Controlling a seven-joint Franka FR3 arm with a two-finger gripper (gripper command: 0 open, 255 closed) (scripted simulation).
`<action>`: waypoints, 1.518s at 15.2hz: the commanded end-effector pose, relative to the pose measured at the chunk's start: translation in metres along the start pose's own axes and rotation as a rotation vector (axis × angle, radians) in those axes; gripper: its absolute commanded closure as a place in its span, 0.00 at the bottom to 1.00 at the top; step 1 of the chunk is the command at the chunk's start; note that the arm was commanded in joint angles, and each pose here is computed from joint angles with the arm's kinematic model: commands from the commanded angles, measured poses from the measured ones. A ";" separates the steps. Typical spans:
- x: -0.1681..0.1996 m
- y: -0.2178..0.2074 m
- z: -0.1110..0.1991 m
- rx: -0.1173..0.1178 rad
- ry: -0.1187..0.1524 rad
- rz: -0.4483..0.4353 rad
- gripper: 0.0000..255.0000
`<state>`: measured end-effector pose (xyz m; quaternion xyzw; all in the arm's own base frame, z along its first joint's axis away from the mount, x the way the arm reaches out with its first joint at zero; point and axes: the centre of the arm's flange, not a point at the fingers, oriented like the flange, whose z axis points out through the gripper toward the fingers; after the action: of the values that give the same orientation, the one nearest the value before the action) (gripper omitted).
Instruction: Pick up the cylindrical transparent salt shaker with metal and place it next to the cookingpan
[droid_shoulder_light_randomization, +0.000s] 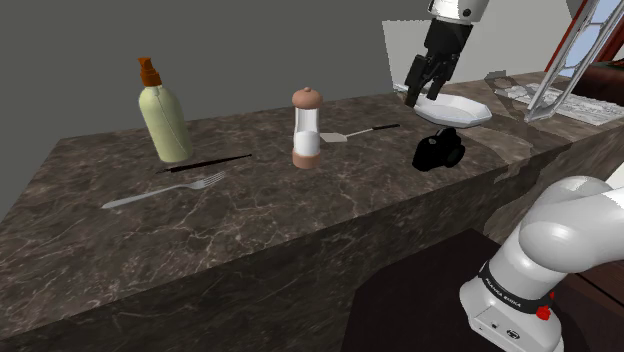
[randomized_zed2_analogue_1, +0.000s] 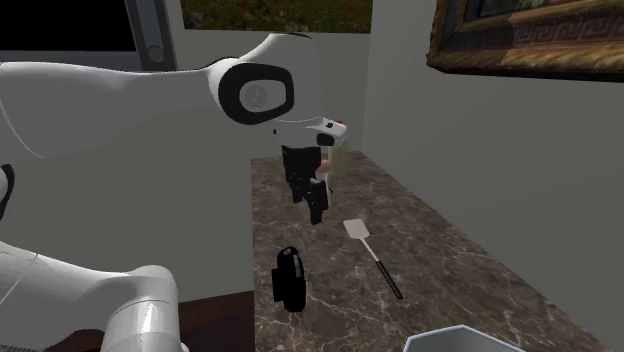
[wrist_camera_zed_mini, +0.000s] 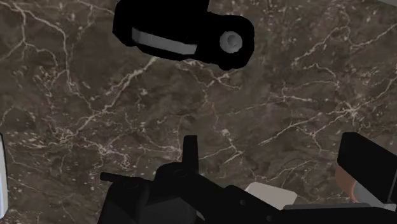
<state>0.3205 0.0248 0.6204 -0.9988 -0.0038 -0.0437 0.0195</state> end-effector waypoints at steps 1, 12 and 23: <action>0.000 0.000 0.000 0.000 0.000 0.000 0.00; 0.098 -0.109 -0.012 0.003 -0.022 -0.115 0.00; 0.178 -0.221 -0.021 0.005 -0.043 -0.223 0.00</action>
<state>0.4905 0.2377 0.6630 -0.9932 -0.1125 -0.0248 0.0166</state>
